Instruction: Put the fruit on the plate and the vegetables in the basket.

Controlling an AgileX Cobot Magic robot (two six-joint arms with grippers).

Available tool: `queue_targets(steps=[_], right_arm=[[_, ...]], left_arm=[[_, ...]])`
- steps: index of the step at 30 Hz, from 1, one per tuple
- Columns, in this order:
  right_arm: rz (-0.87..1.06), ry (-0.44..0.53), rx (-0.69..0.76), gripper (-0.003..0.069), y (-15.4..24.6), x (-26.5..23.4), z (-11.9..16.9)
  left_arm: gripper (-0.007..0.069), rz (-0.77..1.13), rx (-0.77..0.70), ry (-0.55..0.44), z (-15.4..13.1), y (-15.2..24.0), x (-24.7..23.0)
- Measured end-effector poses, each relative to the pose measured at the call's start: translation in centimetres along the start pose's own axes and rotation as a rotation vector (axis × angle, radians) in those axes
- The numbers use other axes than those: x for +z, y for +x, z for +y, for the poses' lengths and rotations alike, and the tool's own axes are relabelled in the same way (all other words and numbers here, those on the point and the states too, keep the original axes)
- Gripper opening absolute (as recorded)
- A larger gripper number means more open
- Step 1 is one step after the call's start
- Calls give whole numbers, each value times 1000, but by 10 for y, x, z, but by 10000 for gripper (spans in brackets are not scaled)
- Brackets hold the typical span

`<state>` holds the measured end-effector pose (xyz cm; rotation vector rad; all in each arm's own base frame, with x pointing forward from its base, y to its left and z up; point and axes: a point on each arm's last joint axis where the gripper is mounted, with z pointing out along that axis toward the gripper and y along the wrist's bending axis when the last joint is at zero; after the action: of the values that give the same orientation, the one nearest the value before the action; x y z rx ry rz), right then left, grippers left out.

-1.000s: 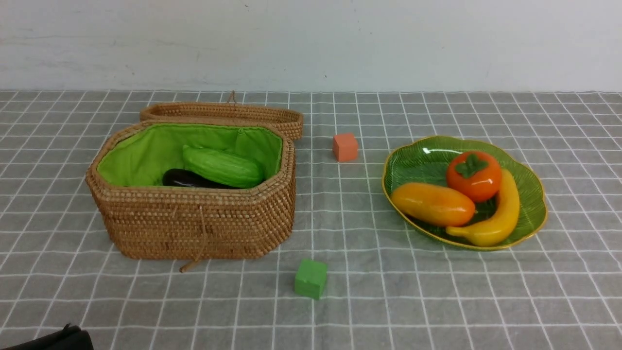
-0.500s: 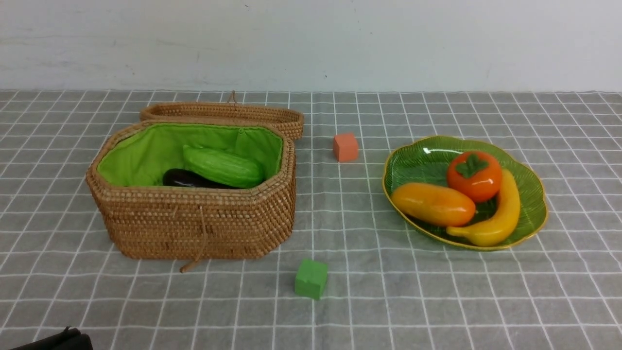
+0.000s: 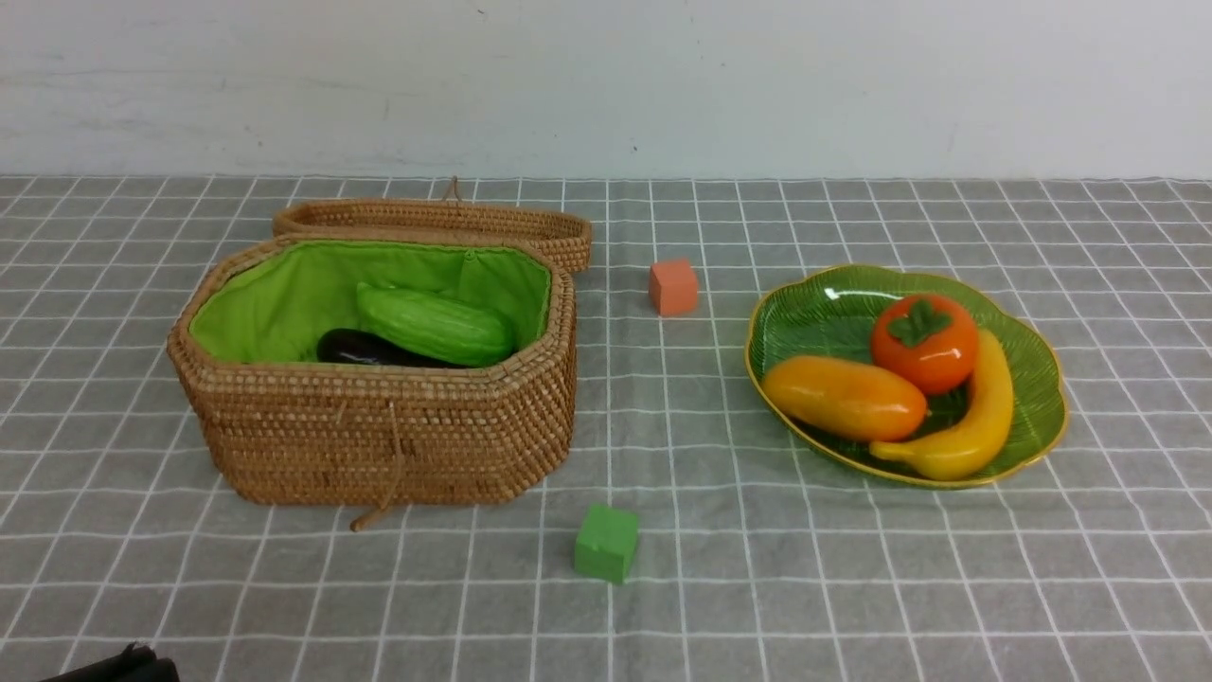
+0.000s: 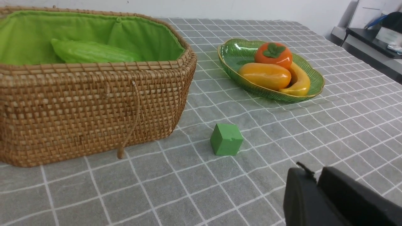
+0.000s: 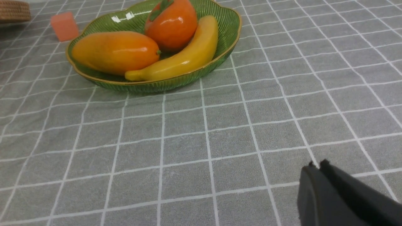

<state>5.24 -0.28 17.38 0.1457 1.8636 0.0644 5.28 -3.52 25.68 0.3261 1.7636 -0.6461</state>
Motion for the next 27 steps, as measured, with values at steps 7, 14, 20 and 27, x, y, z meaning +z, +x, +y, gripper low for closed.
queue_targets(steps=[7, 14, 20, 27], right_arm=[[0, 0, 0, 18, 0, 0, 0], [0, 0, 0, 20, 0, 0, 0], [-1, 0, 0, 25, 0, 0, 0], [-1, 0, 0, 34, 0, 0, 0]], left_arm=[[66, -99, -11, -129, 10, 1, -2], [-13, -251, -67, -434, 34, 40, -8], [-13, -4, -113, -499, 44, 79, -1], [-13, -9, -196, -493, 43, 81, 0]])
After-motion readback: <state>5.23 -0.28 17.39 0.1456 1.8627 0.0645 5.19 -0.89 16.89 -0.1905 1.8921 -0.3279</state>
